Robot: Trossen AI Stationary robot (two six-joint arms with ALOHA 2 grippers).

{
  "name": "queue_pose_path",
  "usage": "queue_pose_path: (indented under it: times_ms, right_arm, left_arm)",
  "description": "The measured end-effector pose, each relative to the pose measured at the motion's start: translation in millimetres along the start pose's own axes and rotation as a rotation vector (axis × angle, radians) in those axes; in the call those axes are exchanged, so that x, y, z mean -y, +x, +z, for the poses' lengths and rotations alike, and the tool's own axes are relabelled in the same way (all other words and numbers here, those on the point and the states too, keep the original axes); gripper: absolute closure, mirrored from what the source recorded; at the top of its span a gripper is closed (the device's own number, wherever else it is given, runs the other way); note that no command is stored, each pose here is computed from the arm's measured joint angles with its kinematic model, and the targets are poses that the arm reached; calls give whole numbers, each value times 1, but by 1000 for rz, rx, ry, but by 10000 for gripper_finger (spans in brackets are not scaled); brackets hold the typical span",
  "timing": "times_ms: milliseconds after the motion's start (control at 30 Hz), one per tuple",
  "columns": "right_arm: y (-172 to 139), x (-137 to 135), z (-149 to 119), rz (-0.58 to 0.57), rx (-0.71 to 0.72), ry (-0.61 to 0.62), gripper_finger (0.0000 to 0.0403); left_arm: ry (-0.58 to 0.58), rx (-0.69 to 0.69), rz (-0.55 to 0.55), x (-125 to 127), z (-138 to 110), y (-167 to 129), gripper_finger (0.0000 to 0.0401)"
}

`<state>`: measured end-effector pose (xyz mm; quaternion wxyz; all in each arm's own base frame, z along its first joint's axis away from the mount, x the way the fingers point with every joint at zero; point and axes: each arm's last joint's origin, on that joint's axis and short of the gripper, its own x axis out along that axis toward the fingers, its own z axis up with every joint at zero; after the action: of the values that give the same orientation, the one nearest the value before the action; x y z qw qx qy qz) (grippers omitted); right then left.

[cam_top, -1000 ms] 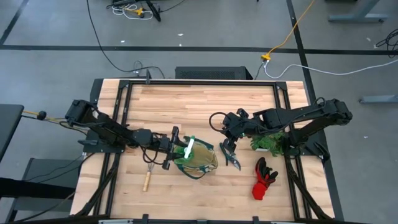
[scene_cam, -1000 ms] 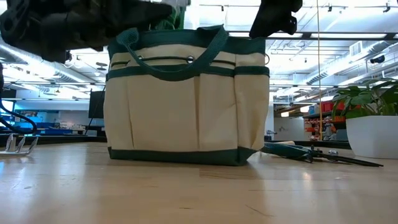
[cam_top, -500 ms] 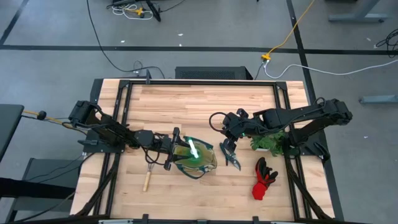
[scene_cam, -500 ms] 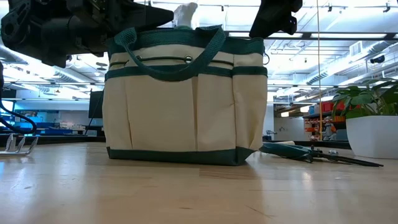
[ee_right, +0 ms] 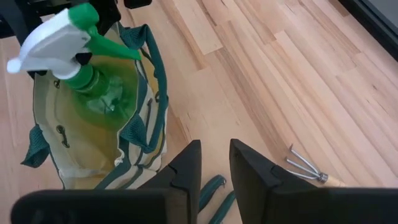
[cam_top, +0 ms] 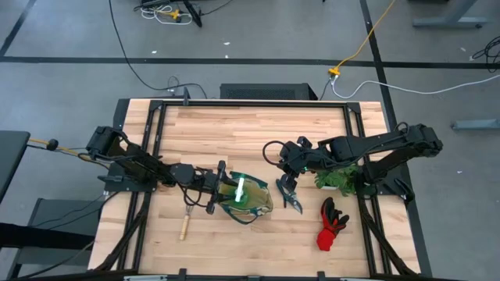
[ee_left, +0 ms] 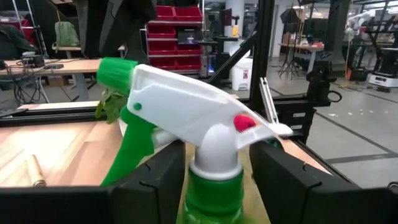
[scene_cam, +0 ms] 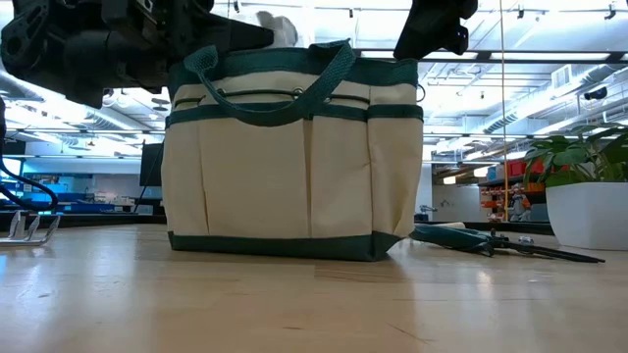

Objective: Pick & Place Garden tools in Gardening bag
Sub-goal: Put the green spray bottle into the gardening bag

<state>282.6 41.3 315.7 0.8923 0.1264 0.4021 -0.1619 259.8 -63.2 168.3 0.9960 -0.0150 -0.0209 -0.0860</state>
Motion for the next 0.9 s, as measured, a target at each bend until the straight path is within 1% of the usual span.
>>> queue_pose_path:
  times_ms: [67,200,300,367,500,733,900]
  right_arm:
    - [0,0,0,0,0,0,316]
    - [0,0,0,0,0,0,316]
    - [0,0,0,0,0,0,316]
    - [0,0,0,0,0,1,316]
    - [0,0,0,0,0,1,316]
    - [0,0,0,-1,1,0,316]
    - [0,0,0,-1,1,0,316]
  left_arm:
    - [-6,6,-5,0,1,0,216]
    - [-19,4,-56,2,1,0,215]
    - [-19,4,-62,2,1,0,218]
    - [-19,4,-58,2,1,0,221]
    - [-23,-18,-18,1,-2,0,228]
    - [-37,-43,-19,1,-4,0,244]
    - [-35,-15,-17,0,5,-2,254]
